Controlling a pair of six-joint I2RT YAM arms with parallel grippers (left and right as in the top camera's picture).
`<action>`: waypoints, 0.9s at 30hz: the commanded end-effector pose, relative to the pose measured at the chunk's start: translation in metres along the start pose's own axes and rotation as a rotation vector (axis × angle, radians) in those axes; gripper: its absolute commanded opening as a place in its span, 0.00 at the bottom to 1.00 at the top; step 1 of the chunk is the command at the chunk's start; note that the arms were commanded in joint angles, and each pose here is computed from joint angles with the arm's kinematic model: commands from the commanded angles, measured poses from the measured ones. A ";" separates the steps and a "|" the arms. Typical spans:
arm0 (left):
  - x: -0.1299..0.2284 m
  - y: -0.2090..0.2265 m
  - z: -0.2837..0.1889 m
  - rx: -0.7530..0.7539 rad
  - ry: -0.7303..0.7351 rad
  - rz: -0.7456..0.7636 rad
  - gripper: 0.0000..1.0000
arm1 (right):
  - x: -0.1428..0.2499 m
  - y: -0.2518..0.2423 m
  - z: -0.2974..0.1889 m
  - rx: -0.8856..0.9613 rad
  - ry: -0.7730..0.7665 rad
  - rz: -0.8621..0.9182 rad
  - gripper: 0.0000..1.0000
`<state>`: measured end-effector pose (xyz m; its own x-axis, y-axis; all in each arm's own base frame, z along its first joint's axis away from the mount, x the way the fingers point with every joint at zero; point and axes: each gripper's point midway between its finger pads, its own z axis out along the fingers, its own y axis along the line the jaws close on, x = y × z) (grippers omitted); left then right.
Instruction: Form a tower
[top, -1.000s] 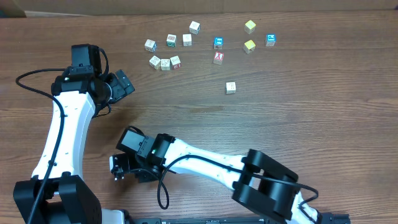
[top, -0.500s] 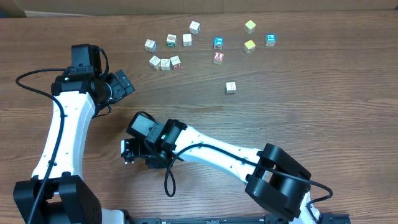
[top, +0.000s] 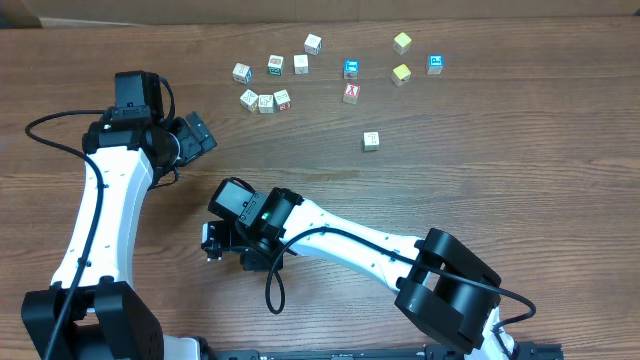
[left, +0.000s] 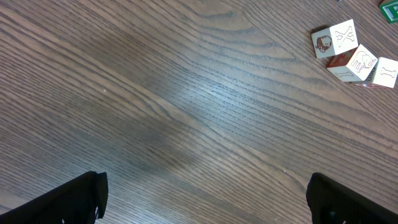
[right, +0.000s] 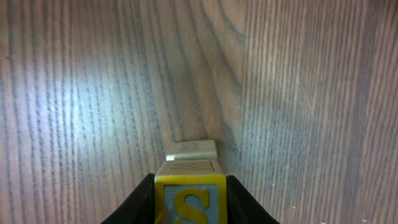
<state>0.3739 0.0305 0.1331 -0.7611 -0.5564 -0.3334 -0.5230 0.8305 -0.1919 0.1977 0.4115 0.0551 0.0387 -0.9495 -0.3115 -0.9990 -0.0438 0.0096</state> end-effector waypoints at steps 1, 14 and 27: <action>-0.006 0.000 -0.004 -0.003 -0.024 0.015 1.00 | -0.014 0.000 -0.016 -0.003 -0.055 -0.001 0.29; -0.007 0.000 -0.004 -0.004 -0.024 0.015 1.00 | -0.009 0.000 -0.011 -0.004 -0.051 -0.028 0.32; -0.007 0.000 -0.004 -0.004 -0.024 0.015 1.00 | -0.006 -0.004 -0.009 0.001 -0.053 -0.022 0.46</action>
<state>0.3740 0.0305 0.1332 -0.7610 -0.5563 -0.3337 -0.5229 0.8305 -0.1921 0.2021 0.4168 0.0573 0.0547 -0.9368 -0.3455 -0.9982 -0.0600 0.0047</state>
